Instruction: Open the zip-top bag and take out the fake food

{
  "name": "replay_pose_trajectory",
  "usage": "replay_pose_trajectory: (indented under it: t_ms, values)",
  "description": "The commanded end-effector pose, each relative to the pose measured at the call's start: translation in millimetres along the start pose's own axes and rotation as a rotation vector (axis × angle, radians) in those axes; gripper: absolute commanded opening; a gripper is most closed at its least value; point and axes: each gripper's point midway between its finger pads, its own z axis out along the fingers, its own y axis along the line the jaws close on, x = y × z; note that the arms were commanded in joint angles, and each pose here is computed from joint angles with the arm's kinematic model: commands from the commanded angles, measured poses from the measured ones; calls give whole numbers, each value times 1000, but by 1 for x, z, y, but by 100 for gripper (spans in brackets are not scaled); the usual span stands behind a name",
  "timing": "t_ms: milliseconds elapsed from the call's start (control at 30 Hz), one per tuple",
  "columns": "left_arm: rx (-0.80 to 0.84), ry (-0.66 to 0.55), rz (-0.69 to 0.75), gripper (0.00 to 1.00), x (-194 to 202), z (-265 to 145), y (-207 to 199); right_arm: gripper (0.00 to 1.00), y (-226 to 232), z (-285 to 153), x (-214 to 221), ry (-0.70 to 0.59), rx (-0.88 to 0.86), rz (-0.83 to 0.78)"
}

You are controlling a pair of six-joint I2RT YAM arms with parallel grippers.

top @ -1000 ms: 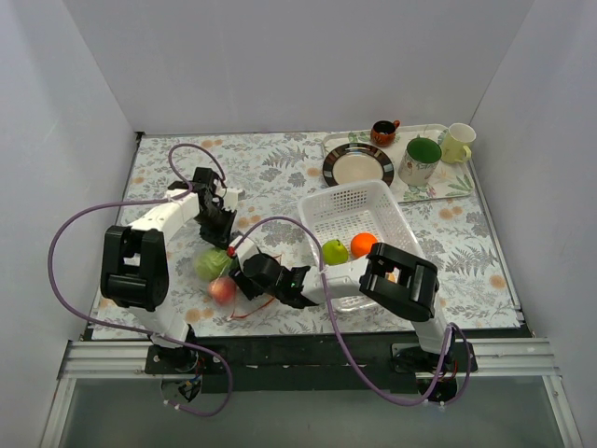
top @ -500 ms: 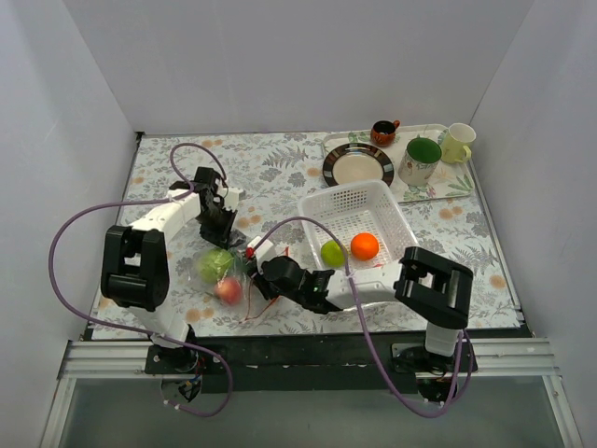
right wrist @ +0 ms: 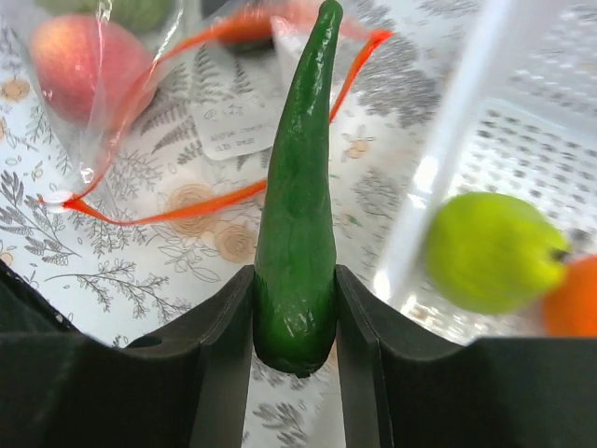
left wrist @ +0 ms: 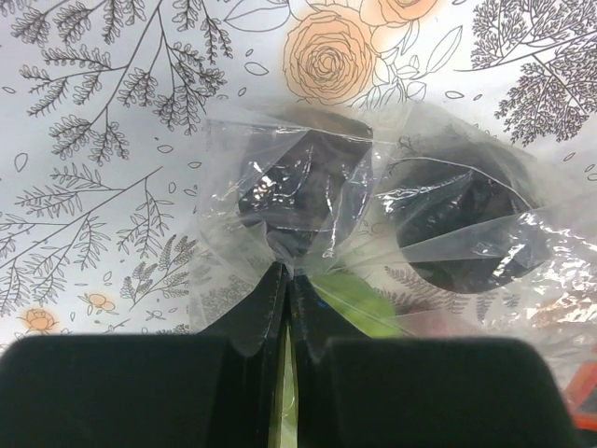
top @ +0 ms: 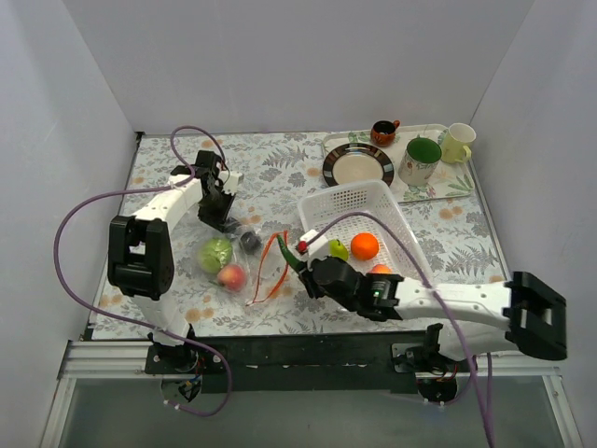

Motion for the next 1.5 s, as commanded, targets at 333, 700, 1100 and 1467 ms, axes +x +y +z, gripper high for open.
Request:
replay_pose_trajectory:
  t_ms: [333,700,1100,1467]
  values:
    - [200,-69,-38,15,-25,-41,-47,83,-124,-84,6,-43,432,148]
    - [127,-176,33,44,-23,-83,-39,98,-75,-66,-55,-81,253,28]
    - [74,-159,-91,66,51,-54,45,98,33,-16,-31,-53,28,-212]
    - [206,-138,-115,41,62,-25,18,91,44,45,-28,-62,4,-196]
